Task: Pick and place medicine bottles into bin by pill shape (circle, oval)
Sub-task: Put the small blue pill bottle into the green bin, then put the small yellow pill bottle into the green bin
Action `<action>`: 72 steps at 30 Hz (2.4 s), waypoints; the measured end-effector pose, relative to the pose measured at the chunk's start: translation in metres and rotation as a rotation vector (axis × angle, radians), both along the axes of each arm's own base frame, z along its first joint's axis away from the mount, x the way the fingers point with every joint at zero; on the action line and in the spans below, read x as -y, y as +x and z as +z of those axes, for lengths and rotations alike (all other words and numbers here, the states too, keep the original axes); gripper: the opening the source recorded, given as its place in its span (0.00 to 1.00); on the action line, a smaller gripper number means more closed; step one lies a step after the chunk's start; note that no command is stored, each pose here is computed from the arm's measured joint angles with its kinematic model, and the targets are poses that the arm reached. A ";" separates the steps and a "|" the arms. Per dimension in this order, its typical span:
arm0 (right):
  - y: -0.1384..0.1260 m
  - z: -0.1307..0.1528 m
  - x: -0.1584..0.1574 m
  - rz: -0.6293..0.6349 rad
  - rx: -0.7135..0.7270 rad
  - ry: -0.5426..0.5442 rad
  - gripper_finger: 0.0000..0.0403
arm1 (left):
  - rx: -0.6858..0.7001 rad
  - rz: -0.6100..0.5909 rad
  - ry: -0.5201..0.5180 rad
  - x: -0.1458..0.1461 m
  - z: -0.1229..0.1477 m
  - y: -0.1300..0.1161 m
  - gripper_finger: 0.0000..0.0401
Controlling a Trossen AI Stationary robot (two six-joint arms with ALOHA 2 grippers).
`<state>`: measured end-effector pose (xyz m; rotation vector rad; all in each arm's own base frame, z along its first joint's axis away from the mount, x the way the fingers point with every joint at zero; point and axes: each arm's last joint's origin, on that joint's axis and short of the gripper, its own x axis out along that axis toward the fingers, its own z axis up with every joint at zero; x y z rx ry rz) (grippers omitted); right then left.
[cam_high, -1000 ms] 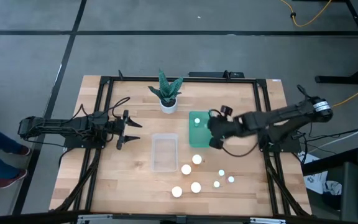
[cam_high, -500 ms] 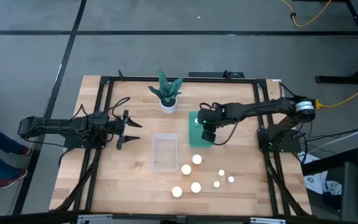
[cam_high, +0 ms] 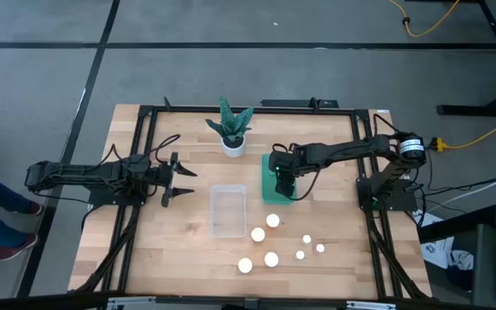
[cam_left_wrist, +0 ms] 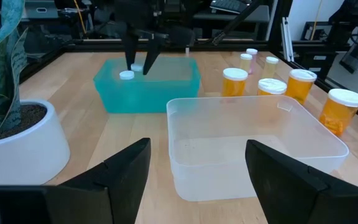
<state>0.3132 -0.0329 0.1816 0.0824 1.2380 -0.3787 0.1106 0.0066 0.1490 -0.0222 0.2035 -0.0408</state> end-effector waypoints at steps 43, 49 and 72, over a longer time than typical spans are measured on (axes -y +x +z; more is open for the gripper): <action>-0.115 0.121 -0.229 0.149 -0.113 0.095 0.44 | -0.001 0.005 -0.025 0.000 0.000 0.000 0.63; -0.108 0.074 -0.230 0.178 -0.066 0.096 0.42 | 0.000 0.005 -0.024 0.000 0.000 0.000 0.63; -0.084 0.020 -0.206 0.199 -0.060 0.256 0.40 | 0.002 0.048 0.073 -0.002 0.000 0.000 0.63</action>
